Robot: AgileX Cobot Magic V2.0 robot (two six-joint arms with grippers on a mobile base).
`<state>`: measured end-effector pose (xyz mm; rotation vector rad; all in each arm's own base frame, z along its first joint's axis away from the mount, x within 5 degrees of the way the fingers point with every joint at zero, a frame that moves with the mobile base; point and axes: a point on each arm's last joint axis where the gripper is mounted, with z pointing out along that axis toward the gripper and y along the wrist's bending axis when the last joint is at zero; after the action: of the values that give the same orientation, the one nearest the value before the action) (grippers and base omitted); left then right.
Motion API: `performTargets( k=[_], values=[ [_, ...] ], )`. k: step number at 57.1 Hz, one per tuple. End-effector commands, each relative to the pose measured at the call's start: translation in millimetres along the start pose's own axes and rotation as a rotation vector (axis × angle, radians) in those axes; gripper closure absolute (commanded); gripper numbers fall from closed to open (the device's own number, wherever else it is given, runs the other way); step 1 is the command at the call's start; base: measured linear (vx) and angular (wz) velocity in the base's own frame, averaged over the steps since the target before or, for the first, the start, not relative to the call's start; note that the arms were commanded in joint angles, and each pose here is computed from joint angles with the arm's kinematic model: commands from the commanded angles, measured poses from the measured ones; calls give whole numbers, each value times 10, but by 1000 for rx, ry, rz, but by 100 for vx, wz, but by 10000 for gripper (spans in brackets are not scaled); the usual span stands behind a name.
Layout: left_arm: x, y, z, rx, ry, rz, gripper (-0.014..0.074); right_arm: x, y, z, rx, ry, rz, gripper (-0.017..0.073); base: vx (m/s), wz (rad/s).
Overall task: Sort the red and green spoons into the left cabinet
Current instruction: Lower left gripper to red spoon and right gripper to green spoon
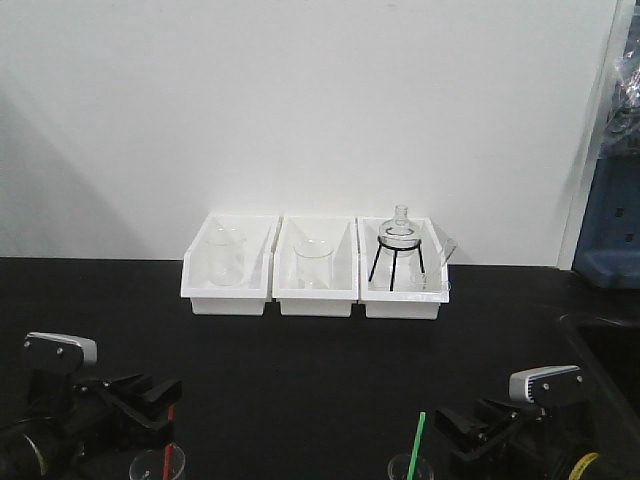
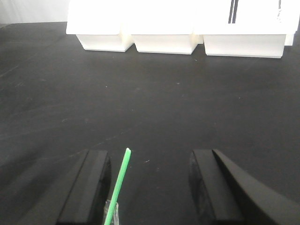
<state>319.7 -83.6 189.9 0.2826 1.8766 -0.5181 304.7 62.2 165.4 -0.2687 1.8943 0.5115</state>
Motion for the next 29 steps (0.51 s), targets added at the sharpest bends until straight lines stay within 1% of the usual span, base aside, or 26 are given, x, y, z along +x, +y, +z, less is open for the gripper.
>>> performTargets(
  k=[1,10,19,29],
  values=[
    [-180,-86,19,55,-109,-9,194,-241,61,-24,-45,-134,-19,117,0,0],
    [-83,-45,99,58,-116,-45,194,-239,65,-24,-49,-131,-23,117,0,0],
    [-3,31,163,16,-130,-120,194,-238,65,-24,-50,-130,-24,117,0,0],
    [45,39,204,35,-149,-131,194,-236,70,-24,-54,-128,-29,117,0,0]
  ],
)
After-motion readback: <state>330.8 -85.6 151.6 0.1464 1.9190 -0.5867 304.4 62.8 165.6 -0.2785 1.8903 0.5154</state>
